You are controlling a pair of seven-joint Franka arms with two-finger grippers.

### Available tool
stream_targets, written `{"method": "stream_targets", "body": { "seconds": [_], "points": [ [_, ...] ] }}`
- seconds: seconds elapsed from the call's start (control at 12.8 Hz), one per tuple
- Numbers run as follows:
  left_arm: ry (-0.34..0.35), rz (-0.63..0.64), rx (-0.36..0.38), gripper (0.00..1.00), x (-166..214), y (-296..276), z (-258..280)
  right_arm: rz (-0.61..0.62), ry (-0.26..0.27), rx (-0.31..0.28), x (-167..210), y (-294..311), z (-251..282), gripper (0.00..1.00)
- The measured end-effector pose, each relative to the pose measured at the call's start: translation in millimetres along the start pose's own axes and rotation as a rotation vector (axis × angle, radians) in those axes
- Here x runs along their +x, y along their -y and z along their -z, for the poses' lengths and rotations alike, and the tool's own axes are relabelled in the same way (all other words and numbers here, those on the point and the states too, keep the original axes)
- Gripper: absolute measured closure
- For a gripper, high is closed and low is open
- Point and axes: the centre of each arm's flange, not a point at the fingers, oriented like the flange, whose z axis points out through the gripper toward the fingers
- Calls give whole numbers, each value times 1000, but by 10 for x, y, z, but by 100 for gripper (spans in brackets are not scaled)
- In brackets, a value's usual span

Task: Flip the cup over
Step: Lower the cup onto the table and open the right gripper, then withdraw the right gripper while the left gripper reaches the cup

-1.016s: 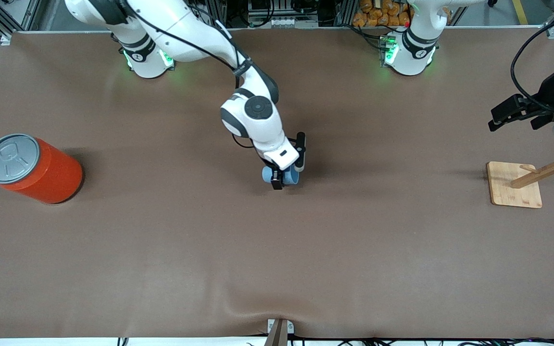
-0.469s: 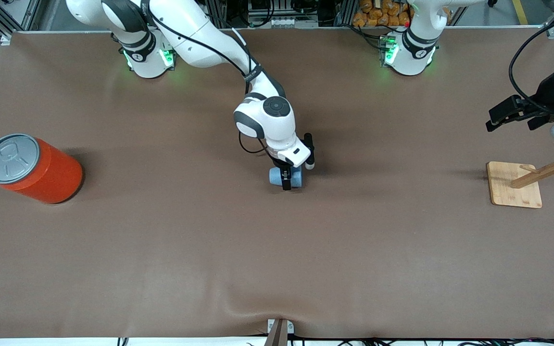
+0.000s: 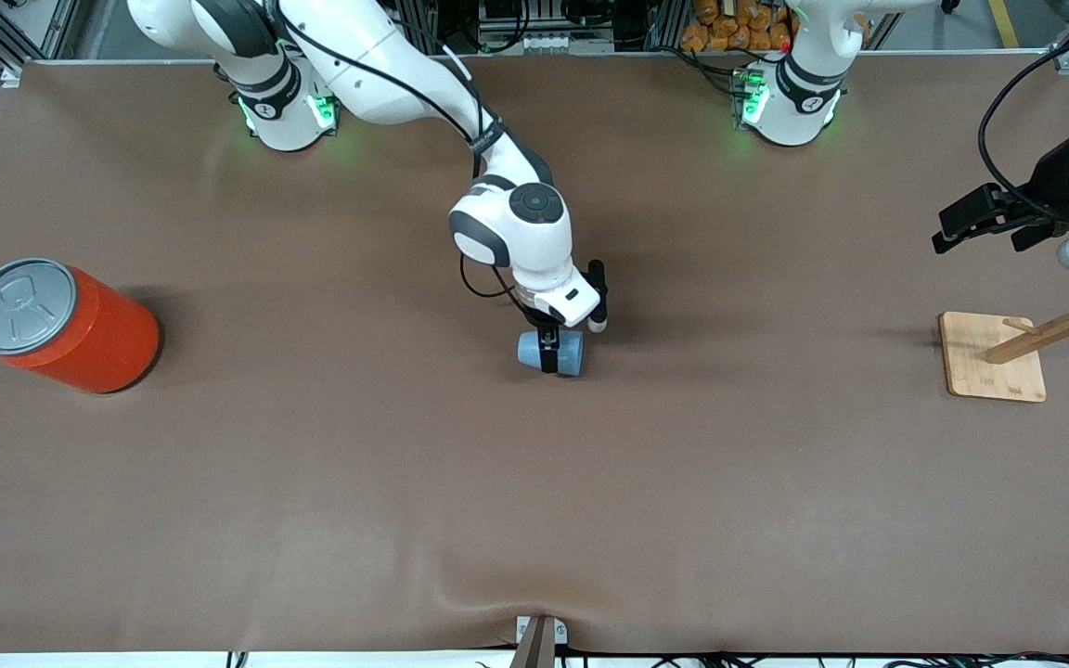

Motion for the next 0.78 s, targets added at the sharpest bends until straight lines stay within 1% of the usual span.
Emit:
{"method": "stream_targets", "body": {
  "seconds": [0.08,0.39,0.47,0.62,0.78],
  "points": [
    [4,1,-23,0,3,-21,-8,-36,16,9,-11,-35,131,0],
    [57,11,-195,0,128,-168,-215,-167,62,69,-82,-128,584,0],
    [66,10,-230,0,212,-202,-305,-201,68,91,-126,-177,703,0],
    [90,-32,-303,0,425,-301,-522,-268,78,137,-280,-338,976,0],
    [110,-71,-420,0,685,-387,-866,-340,99,182,-494,-518,1270,0]
  ]
}}
